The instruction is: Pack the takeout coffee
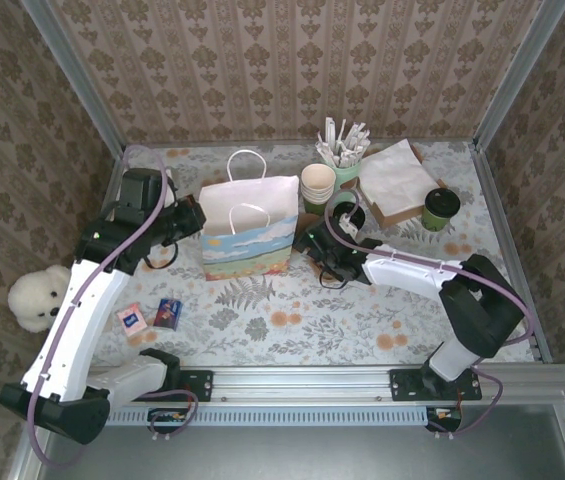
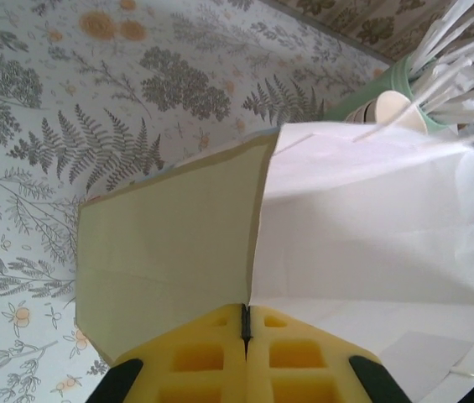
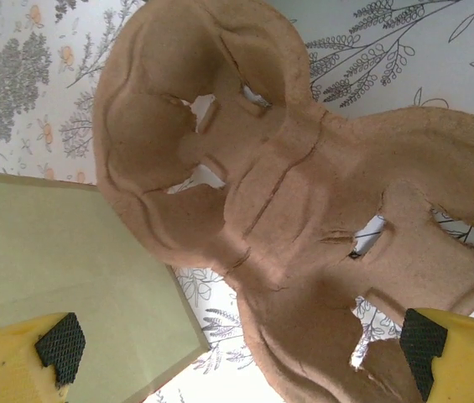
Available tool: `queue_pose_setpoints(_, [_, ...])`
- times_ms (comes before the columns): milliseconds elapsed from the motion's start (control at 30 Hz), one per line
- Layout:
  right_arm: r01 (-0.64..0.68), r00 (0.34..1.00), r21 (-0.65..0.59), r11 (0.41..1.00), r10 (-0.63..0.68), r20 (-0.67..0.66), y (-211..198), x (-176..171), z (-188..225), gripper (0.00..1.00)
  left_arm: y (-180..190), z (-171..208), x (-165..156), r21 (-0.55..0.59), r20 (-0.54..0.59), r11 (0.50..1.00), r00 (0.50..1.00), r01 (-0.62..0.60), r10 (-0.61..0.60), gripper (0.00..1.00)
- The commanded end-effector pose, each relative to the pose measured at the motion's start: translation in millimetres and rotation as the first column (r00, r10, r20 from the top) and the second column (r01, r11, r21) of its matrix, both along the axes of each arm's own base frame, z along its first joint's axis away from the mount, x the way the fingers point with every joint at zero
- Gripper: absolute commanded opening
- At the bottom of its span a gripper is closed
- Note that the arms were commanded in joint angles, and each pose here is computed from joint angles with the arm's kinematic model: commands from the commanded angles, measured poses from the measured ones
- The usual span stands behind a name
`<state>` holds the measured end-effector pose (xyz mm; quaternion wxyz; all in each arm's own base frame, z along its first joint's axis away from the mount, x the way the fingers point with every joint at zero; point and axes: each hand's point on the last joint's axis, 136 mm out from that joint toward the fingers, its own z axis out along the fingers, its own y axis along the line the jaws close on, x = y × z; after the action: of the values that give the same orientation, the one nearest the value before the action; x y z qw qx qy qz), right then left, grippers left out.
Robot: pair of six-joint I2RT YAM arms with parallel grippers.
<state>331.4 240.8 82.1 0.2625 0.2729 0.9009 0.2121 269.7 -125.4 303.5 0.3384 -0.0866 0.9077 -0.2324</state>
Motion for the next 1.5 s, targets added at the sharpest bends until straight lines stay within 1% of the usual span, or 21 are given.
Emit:
queue_pose_setpoints(0, [0.000,1.000,-0.024,1.000,-0.001,-0.024,-0.4,-2.9,-14.1,1.00,-3.2,8.5,2.7,-0.048,0.035,0.999,0.999,0.003,-0.002,0.06])
queue_pose_setpoints(100, [-0.022,0.999,-0.077,0.997,0.018,-0.049,-9.3,-9.4,-22.4,1.00,-7.3,7.1,4.3,-0.051,0.034,0.998,0.999,0.027,-0.026,0.07])
queue_pose_setpoints(233, [-0.096,0.992,-0.170,0.981,0.080,-0.100,-20.5,-19.0,-27.7,1.00,-16.7,7.4,6.3,-0.068,0.045,0.994,0.996,0.082,-0.079,0.07])
queue_pose_setpoints(367, [-0.139,0.984,-0.238,0.961,0.108,-0.138,-37.9,-31.1,-29.2,1.00,-17.0,5.9,9.2,-0.060,0.047,0.994,0.995,0.094,-0.091,0.08])
queue_pose_setpoints(633, [-0.226,0.963,-0.403,0.887,0.141,-0.229,-99.5,-55.3,-21.5,1.00,-16.2,2.5,12.1,-0.066,0.045,0.992,0.994,0.106,-0.104,0.10])
queue_pose_setpoints(733, [-0.248,0.955,-0.443,0.862,0.141,-0.262,-125.2,-63.5,-17.3,1.00,-17.7,0.7,12.8,-0.071,0.043,0.990,0.992,0.118,-0.115,0.10])
queue_pose_setpoints(800, [-0.229,0.954,-0.441,0.868,0.109,-0.281,-138.8,-68.0,-14.1,1.00,-18.9,-0.9,13.6,-0.076,0.042,0.989,0.992,0.124,-0.121,0.10])
queue_pose_setpoints(867, [-0.189,0.965,-0.395,0.899,0.096,-0.243,-136.4,-67.6,-1.7,1.00,-20.5,-3.0,15.1,-0.080,0.040,0.988,0.991,0.129,-0.126,0.10])
queue_pose_setpoints(933, [-0.104,0.980,-0.284,0.953,0.050,-0.191,-123.1,-63.8,6.9,1.00,-21.9,-4.3,17.0,-0.084,0.037,0.988,0.991,0.133,-0.130,0.10])
queue_pose_setpoints(1000, [-0.011,0.989,-0.154,0.988,-0.012,-0.148,-106.3,-58.1,12.4,1.00,-23.4,-5.4,18.7,-0.087,0.034,0.987,0.990,0.137,-0.134,0.10])
queue_pose_setpoints(1033, [0.029,0.992,-0.098,0.995,-0.041,-0.118,-97.5,-51.9,18.7,1.00,-24.1,-5.6,19.1,-0.089,0.033,0.986,0.990,0.139,-0.137,0.10])
queue_pose_setpoints(1100, [0.081,0.991,-0.056,0.995,-0.086,-0.098,-87.8,-44.4,29.3,1.00,-24.7,-6.2,19.0,-0.089,0.032,0.986,0.990,0.142,-0.140,0.10])
queue_pose_setpoints(1167, [0.107,0.990,-0.061,0.992,-0.112,-0.081,-80.9,-37.3,38.4,1.00,-22.9,-7.7,18.7,-0.083,0.030,0.987,0.990,0.138,-0.136,0.10])
queue_pose_setpoints(1200, [0.126,0.989,-0.070,0.990,-0.131,-0.076,-78.4,-33.1,41.9,0.98,-21.7,-9.3,18.9,-0.078,0.028,0.988,0.991,0.134,-0.132,0.10])
queue_pose_setpoints(1233, [0.148,0.984,-0.089,0.985,-0.156,-0.085,-78.3,-30.6,41.2,0.90,-20.6,-9.6,18.9,-0.074,0.030,0.989,0.991,0.131,-0.129,0.10])
queue_pose_setpoints(1267, [0.168,0.977,-0.117,0.979,-0.181,-0.110,-79.5,-29.9,35.2,0.87,-19.9,-10.0,19.1,-0.072,0.031,0.989,0.991,0.130,-0.128,0.10])
queue_pose_setpoints(1333, [0.209,0.966,-0.176,0.962,-0.231,-0.119,-80.8,-26.2,30.1,0.84,-19.2,-9.9,18.9,-0.071,0.033,0.989,0.991,0.130,-0.128,0.10])
queue_pose_setpoints(1400, [0.237,0.962,-0.239,0.942,-0.262,-0.081,-82.2,-20.2,29.7,0.78,-18.5,-10.1,18.7,-0.070,0.033,0.989,0.991,0.130,-0.128,0.10])
queue_pose_setpoints(1467, [0.258,0.952,-0.263,0.930,-0.291,-0.095,-81.8,-16.5,21.0,0.74,-17.2,-11.3,18.7,-0.069,0.033,0.990,0.992,0.127,-0.125,0.11])
